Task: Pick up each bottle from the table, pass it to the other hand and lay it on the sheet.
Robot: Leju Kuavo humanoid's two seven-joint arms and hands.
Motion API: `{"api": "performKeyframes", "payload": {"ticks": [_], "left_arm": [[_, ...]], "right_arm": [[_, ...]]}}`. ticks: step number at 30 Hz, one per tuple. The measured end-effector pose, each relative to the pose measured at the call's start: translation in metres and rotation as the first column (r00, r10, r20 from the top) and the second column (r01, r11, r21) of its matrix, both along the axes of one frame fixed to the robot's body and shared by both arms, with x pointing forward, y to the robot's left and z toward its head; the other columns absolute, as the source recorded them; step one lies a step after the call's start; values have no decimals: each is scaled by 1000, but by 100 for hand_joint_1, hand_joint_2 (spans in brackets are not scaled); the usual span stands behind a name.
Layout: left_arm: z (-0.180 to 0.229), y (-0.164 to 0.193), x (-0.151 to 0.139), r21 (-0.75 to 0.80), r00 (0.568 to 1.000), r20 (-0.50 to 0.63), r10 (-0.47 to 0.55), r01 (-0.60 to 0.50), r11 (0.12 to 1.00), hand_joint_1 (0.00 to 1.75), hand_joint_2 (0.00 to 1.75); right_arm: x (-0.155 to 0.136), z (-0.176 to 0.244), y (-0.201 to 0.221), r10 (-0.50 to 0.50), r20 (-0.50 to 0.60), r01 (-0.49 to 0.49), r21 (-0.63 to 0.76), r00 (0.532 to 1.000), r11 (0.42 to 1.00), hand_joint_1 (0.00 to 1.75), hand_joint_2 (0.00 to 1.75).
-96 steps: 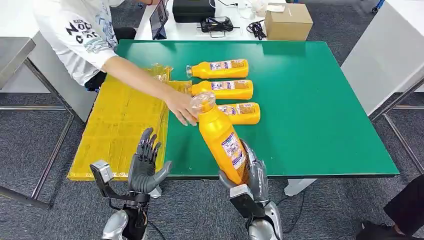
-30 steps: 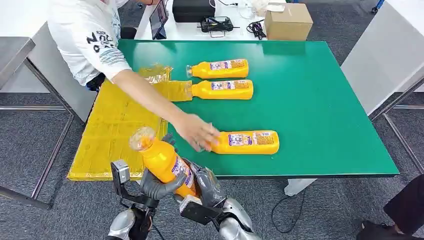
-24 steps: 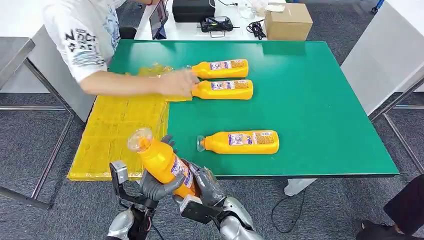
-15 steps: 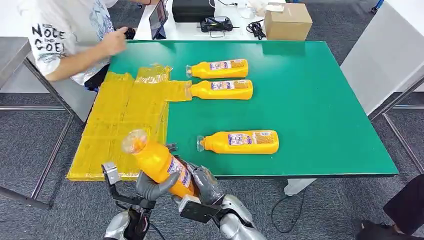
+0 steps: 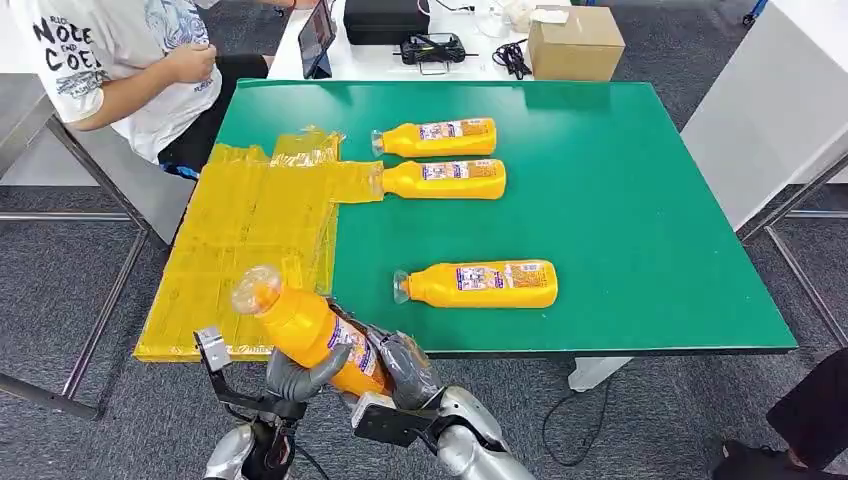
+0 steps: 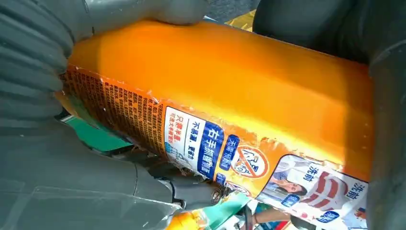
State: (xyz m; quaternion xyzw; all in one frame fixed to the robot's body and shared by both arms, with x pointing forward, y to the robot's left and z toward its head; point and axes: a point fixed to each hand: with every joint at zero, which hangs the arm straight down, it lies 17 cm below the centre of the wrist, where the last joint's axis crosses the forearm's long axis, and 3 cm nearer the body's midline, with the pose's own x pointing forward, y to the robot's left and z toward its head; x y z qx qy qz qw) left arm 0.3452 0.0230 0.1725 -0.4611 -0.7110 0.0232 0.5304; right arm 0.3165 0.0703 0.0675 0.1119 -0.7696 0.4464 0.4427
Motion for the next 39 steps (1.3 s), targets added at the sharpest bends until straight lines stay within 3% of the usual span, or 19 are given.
{"api": "performKeyframes", "payload": {"ticks": [1, 2, 3, 4, 7, 10, 14, 17, 25, 30, 33, 35, 39], "left_arm": [[0, 0, 0, 2, 1000, 1, 1, -1, 1000, 175, 175], [-1, 0, 0, 9, 1000, 4, 5, -5, 1000, 175, 175], [-1, 0, 1, 22, 1000, 10, 14, -14, 1000, 175, 175], [-2, 0, 3, 46, 999, 18, 32, -33, 998, 175, 175], [-5, 1, 10, 166, 990, 75, 123, -134, 977, 175, 175], [0, 11, 25, 291, 946, 183, 269, -313, 904, 175, 175], [15, 41, 45, 378, 825, 340, 451, -559, 738, 175, 175], [23, 50, 48, 375, 788, 382, 484, -610, 697, 175, 175], [47, 89, 61, 337, 631, 472, 616, -775, 535, 175, 175], [67, 100, 71, 307, 560, 533, 634, -827, 472, 175, 175], [78, 104, 81, 319, 473, 637, 609, -880, 351, 175, 175], [82, 98, 101, 359, 444, 734, 515, -896, 261, 175, 175], [72, 86, 158, 440, 456, 850, 264, -890, 124, 175, 175]], "right_arm": [[0, 0, 0, -1, 0, 1, -3, 1000, 1000, 38, 175], [1, -1, 0, -3, -1, 3, -5, 1000, 1000, 0, 175], [1, -2, 0, -4, -2, 4, -10, 1000, 1000, 0, 175], [1, -3, 0, -9, -2, 9, -18, 1000, 1000, 0, 0], [5, -9, -4, -55, -2, 54, -41, 999, 998, 0, 0], [8, -9, -11, -123, -6, 123, -38, 992, 992, 0, 0], [17, 13, -27, -218, 1, 218, 34, 976, 975, 0, 0], [23, 26, -37, -253, 15, 252, 64, 967, 966, 0, 0], [32, 82, -72, -374, 40, 352, 262, 926, 899, 0, 0], [32, 120, -90, -414, 71, 360, 377, 908, 854, 0, 0], [29, 145, -101, -430, 88, 344, 466, 899, 815, 0, 0], [29, 169, -107, -423, 88, 316, 535, 902, 784, 0, 0], [32, 212, -106, -375, 138, 228, 590, 917, 774, 0, 0]]}}
